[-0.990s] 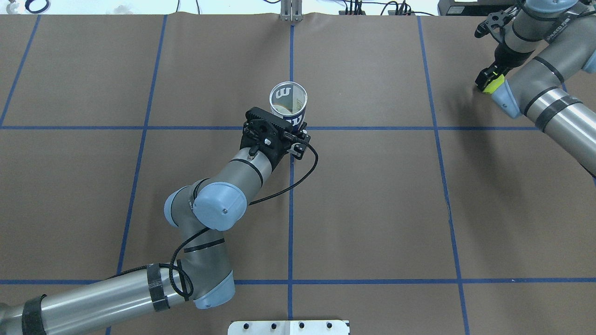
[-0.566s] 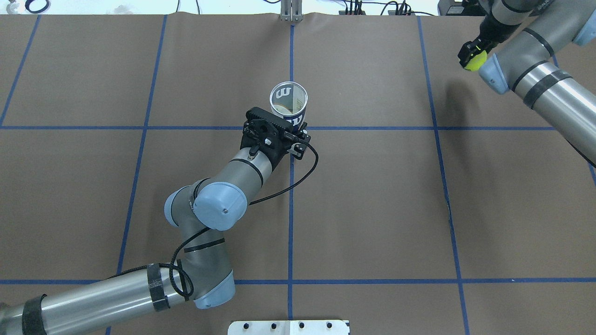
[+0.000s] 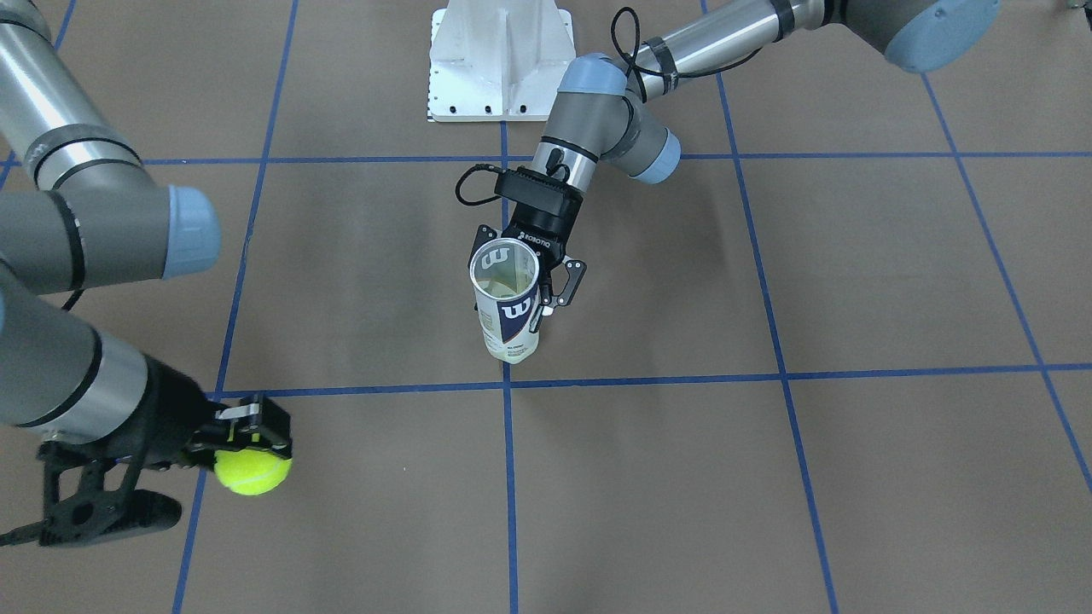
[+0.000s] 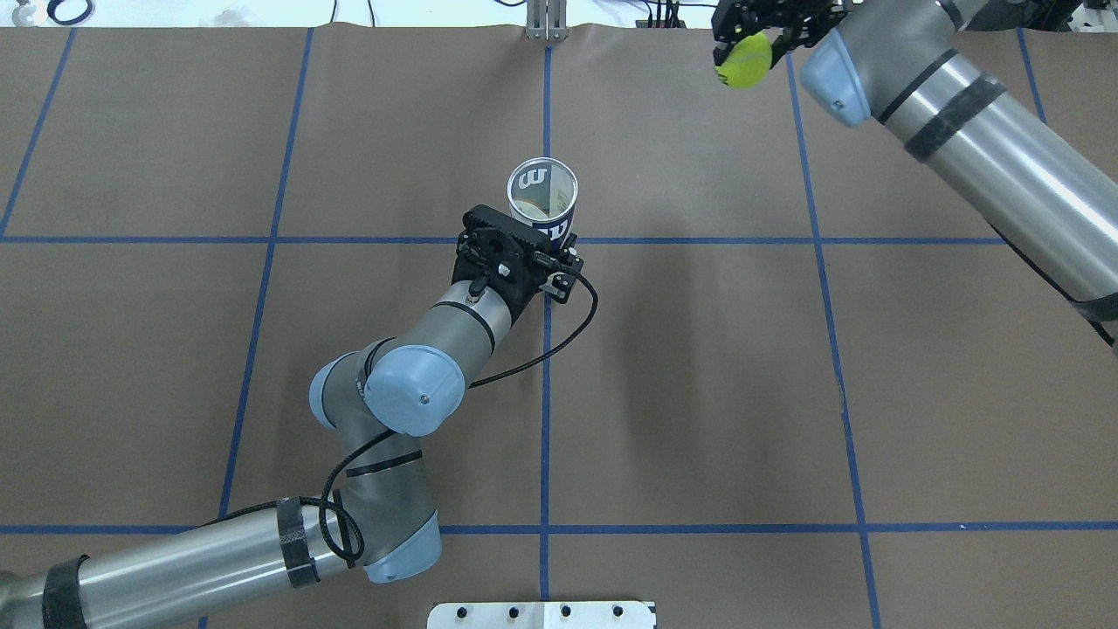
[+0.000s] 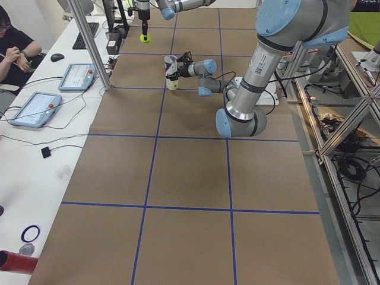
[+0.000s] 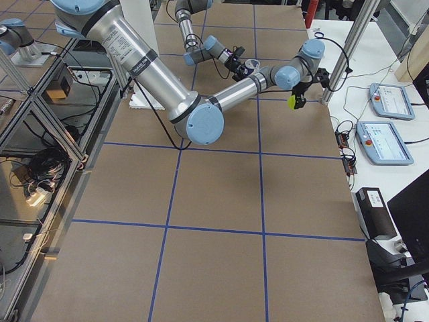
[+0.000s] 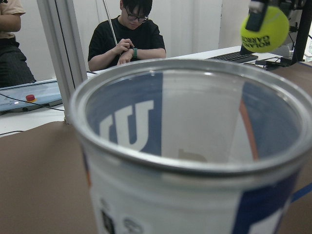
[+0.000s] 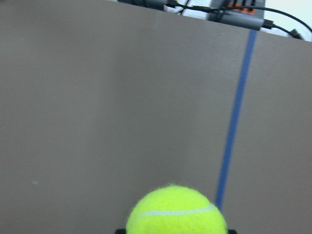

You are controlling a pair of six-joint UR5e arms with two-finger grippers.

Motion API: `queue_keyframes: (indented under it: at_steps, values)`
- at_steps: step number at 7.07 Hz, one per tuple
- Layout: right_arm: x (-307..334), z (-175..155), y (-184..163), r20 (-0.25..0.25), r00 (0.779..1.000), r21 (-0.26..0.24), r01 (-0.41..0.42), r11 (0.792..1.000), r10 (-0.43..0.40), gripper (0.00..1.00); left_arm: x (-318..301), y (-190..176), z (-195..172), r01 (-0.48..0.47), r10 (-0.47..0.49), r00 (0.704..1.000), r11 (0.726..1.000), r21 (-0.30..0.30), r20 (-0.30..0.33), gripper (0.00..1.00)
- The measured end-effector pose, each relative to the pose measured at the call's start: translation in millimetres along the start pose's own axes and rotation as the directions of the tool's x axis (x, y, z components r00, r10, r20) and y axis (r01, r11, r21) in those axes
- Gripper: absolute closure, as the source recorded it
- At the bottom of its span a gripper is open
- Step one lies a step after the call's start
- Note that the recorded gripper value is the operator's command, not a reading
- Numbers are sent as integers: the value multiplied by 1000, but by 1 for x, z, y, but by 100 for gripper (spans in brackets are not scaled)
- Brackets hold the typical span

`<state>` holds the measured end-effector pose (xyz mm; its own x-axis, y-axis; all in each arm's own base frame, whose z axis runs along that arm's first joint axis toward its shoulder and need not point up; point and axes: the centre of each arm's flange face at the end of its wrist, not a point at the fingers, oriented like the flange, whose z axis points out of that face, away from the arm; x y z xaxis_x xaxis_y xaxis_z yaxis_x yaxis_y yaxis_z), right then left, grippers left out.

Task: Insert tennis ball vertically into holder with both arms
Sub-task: 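Carry the ball over the can's open top with the right gripper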

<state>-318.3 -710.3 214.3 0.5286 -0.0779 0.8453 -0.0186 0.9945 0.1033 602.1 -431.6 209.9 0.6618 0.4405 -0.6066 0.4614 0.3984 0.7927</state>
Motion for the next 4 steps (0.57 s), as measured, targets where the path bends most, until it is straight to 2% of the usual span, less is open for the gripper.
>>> queue_keyframes:
  at_steps: [2,4]
  values:
    - [-123,-42,35,93,990,-62,-98,993,103,100,0,5,2,-5,5,1000,1000,-8,3,23]
    - [-177,-62,72,143,977,-116,-143,983,159,100,0,13,6,-11,11,1000,1000,-20,10,23]
